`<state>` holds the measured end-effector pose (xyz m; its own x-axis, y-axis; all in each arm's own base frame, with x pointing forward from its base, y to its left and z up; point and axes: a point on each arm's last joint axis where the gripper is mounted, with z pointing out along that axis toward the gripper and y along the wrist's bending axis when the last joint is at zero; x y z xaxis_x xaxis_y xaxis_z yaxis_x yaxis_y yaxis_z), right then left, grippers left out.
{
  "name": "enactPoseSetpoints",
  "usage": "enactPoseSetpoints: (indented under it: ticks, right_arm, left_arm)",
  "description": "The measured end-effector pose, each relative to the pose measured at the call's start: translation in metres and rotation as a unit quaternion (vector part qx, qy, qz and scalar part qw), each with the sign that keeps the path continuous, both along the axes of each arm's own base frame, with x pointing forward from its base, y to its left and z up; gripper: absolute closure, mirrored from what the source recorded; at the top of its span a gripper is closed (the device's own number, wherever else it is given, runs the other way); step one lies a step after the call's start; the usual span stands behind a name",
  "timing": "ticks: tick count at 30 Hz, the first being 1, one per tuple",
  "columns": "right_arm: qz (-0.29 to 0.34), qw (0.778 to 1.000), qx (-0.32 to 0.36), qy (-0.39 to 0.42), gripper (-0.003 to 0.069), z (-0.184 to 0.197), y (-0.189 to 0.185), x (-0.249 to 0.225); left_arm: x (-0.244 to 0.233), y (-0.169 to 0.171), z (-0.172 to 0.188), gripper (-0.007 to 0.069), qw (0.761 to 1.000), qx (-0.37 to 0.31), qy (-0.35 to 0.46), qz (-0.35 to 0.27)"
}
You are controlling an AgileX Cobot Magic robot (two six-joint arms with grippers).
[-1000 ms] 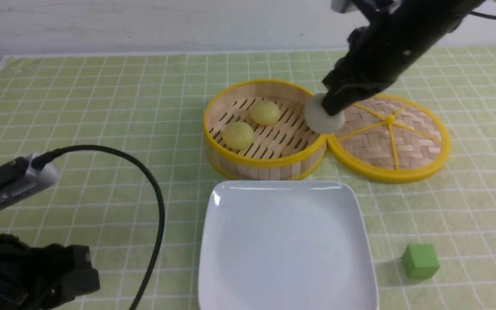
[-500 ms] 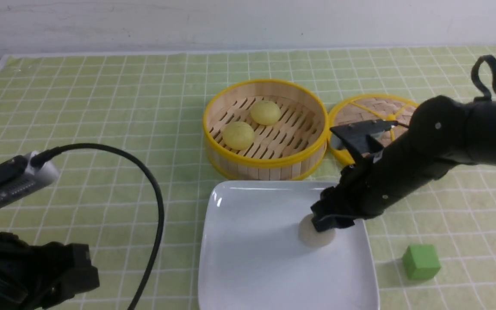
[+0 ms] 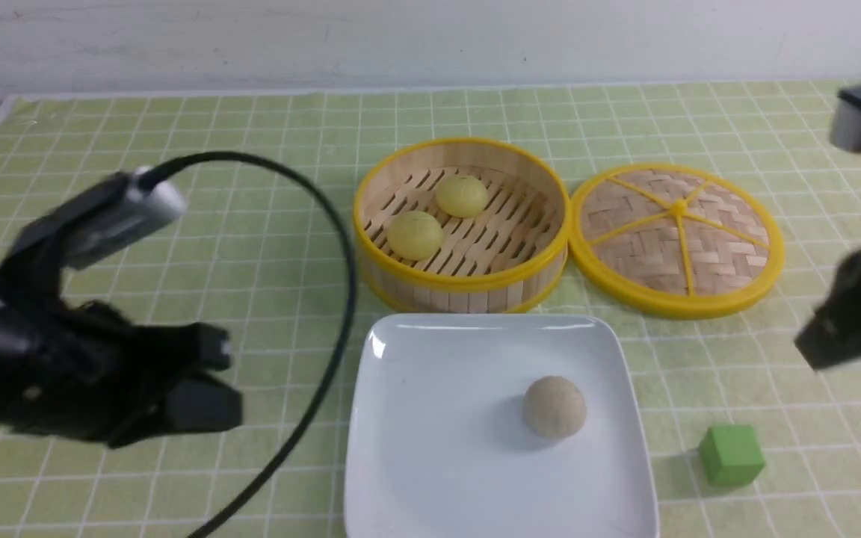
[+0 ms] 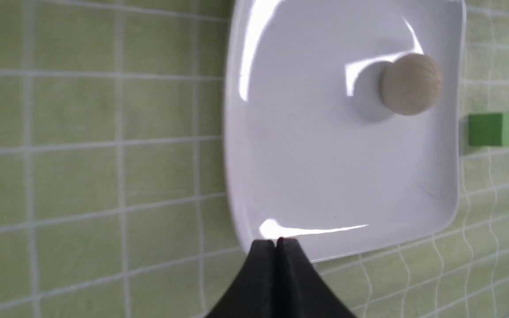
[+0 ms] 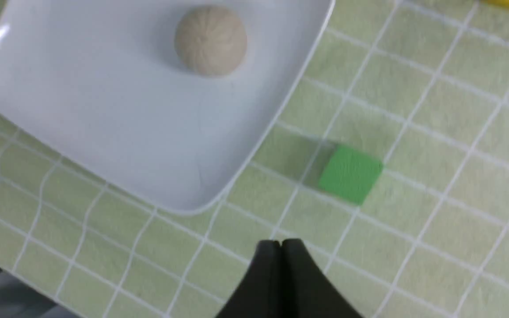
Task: Put the steamed buns into the plate on the green tablecloth.
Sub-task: 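Reach into the bamboo steamer and grasp a bun with the left gripper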
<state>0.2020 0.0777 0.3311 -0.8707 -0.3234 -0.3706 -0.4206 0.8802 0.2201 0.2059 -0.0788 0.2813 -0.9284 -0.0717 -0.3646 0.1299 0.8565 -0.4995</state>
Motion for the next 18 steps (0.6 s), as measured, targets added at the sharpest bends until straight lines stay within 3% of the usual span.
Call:
enactPoseSetpoints:
  ticks: [5, 9, 14, 15, 16, 18]
  right_arm:
    - [-0.019, 0.999, 0.012, -0.027, 0.0672, -0.024, -0.013, -0.049]
    - [-0.026, 0.999, 0.009, -0.034, 0.0672, -0.041, -0.019, -0.065]
    - [-0.031, 0.999, 0.006, -0.034, 0.0668, -0.052, -0.02, -0.068]
    - [-0.032, 0.999, 0.006, -0.037, 0.0668, -0.051, -0.02, -0.068]
    - [-0.034, 0.998, 0.008, -0.046, 0.0667, -0.051, -0.02, -0.066]
    - [-0.037, 0.998, 0.011, -0.056, 0.0666, -0.05, -0.02, -0.064]
  left_arm:
    - [0.062, -0.05, 0.005, 0.0607, 0.998, 0.003, 0.011, -0.055]
    - [0.113, -0.074, 0.009, 0.0529, 0.998, 0.024, -0.002, -0.054]
    - [0.185, -0.106, 0.002, 0.0309, 0.996, 0.066, -0.005, -0.062]
    - [0.186, -0.107, -0.003, 0.0309, 0.996, 0.069, 0.002, -0.063]
    - [0.202, -0.115, -0.009, 0.0238, 0.994, 0.083, 0.003, -0.073]
    - [0.219, -0.125, -0.017, 0.0195, 0.992, 0.098, 0.002, -0.085]
